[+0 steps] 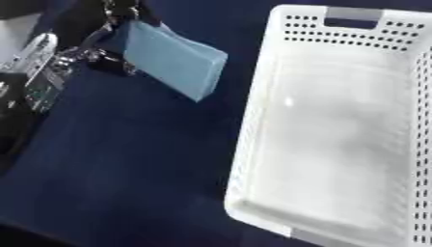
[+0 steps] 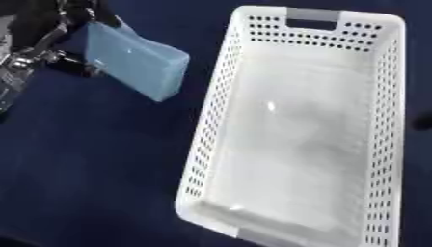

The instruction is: Pick up objects on the table and place them in the box.

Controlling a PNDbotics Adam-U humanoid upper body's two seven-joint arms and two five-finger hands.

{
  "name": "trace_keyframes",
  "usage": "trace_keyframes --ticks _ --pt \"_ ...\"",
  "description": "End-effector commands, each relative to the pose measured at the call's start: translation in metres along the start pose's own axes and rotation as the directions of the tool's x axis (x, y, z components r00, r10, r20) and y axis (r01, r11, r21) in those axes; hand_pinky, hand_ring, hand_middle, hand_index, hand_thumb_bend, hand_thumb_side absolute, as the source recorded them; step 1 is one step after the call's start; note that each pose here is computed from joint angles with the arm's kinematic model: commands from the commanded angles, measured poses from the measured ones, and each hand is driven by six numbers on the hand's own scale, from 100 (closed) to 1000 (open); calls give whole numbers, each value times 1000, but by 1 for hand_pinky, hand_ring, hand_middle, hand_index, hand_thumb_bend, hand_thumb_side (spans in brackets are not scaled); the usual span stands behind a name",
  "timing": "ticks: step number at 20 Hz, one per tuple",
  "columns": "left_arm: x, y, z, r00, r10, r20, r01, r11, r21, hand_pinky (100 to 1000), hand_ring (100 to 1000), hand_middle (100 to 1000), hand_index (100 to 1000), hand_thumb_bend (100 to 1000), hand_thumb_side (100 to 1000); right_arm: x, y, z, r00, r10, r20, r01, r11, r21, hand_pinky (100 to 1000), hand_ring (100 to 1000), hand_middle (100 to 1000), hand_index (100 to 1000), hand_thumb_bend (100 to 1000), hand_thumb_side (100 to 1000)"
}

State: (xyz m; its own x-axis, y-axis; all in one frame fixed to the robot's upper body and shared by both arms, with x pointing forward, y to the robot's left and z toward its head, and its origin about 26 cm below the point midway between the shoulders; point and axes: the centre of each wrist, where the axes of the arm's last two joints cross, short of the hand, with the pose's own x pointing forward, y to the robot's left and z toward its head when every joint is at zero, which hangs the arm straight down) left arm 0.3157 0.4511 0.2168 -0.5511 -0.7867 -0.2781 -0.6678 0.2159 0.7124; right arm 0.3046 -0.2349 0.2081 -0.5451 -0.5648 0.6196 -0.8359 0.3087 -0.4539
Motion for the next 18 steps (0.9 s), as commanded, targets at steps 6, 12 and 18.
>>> trace_keyframes --ticks 6,12,18 --pt "6 14 -41 996 59 63 -69 984 163 100 100 100 149 389 100 4 0 -2 1000 13 13 -14 1000 13 824 689 676 999 100 730" --pt "23 9 -71 976 164 141 -186 969 165 100 100 100 148 300 100 4 0 -3 1000 5 15 -5 1000 16 825 690 677 1000 100 725" --pt "35 10 -99 934 214 287 -238 970 53 100 100 100 158 315 100 3 0 -5 1000 -2 18 2 1000 20 824 689 676 999 100 732"
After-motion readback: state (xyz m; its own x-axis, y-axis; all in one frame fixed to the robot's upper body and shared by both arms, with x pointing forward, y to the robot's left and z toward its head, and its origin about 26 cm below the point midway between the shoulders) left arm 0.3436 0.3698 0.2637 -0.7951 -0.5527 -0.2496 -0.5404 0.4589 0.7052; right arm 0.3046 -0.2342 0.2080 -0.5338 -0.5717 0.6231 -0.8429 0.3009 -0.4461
